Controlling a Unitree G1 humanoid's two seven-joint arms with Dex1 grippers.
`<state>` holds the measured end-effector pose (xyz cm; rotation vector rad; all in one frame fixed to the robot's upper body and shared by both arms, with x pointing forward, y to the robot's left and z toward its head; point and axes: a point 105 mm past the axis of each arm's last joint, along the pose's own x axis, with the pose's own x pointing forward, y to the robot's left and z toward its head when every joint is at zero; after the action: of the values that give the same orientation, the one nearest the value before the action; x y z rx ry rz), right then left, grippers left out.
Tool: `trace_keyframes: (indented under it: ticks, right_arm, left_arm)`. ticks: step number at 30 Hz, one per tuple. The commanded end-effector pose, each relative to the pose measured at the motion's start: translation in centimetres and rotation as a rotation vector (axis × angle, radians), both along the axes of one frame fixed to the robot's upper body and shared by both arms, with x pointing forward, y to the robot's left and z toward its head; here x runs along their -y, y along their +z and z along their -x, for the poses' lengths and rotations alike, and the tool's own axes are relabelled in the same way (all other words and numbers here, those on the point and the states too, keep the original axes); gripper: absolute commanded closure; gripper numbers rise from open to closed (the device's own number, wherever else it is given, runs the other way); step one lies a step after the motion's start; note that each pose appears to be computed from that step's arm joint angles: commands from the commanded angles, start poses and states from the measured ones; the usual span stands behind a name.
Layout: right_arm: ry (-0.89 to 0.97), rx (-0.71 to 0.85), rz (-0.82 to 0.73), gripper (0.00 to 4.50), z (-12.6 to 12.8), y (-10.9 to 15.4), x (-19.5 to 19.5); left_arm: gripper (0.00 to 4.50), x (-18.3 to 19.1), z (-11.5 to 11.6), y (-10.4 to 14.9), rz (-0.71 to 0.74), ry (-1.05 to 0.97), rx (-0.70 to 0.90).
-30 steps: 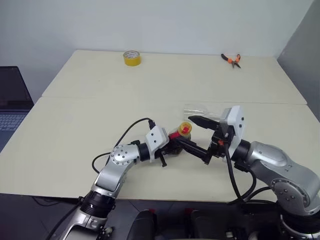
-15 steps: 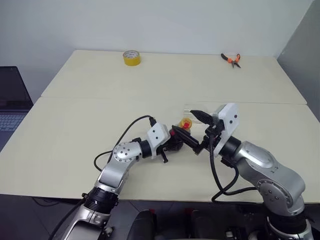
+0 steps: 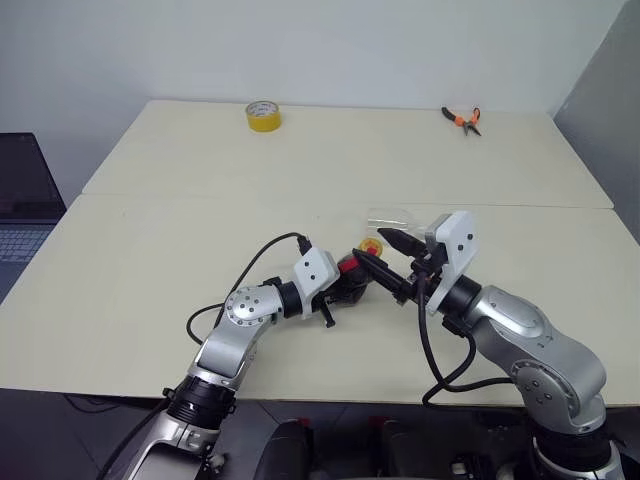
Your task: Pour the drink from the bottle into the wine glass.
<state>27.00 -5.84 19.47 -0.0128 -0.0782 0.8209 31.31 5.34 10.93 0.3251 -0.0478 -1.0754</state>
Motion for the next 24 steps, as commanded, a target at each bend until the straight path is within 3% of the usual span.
trace_keyframes:
  ticks: [1, 3, 4, 13, 18, 24]
  right_arm:
    - [0.010, 0.052, -0.001, 2.57, 0.3, 0.9, -0.1]
    - [0.008, 0.062, 0.012, 3.19, 0.2, 0.9, 0.0]
    - [0.008, 0.065, 0.017, 3.25, 0.2, 0.9, 0.1]
    - [0.104, 0.133, 0.062, 3.25, -0.2, 1.0, 0.8]
    - [0.312, 0.230, 0.321, 3.25, -2.6, 1.0, 2.8]
    - [0.415, 0.241, 0.437, 3.25, -4.6, 1.1, 3.8]
  left_arm:
    - [3.82, 0.1, 0.0, 1.8, 0.032, -0.005, 0.070]
    - [3.82, 0.1, 0.0, 1.8, 0.032, -0.003, 0.072]
    - [3.83, 0.1, 0.0, 1.8, 0.032, -0.002, 0.072]
    - [3.85, -0.3, -0.1, 1.9, 0.034, -0.003, 0.060]
    - [3.85, -0.1, 0.7, 1.9, 0.044, -0.040, 0.045]
    - [3.85, 0.3, 1.1, 2.0, 0.053, -0.048, 0.044]
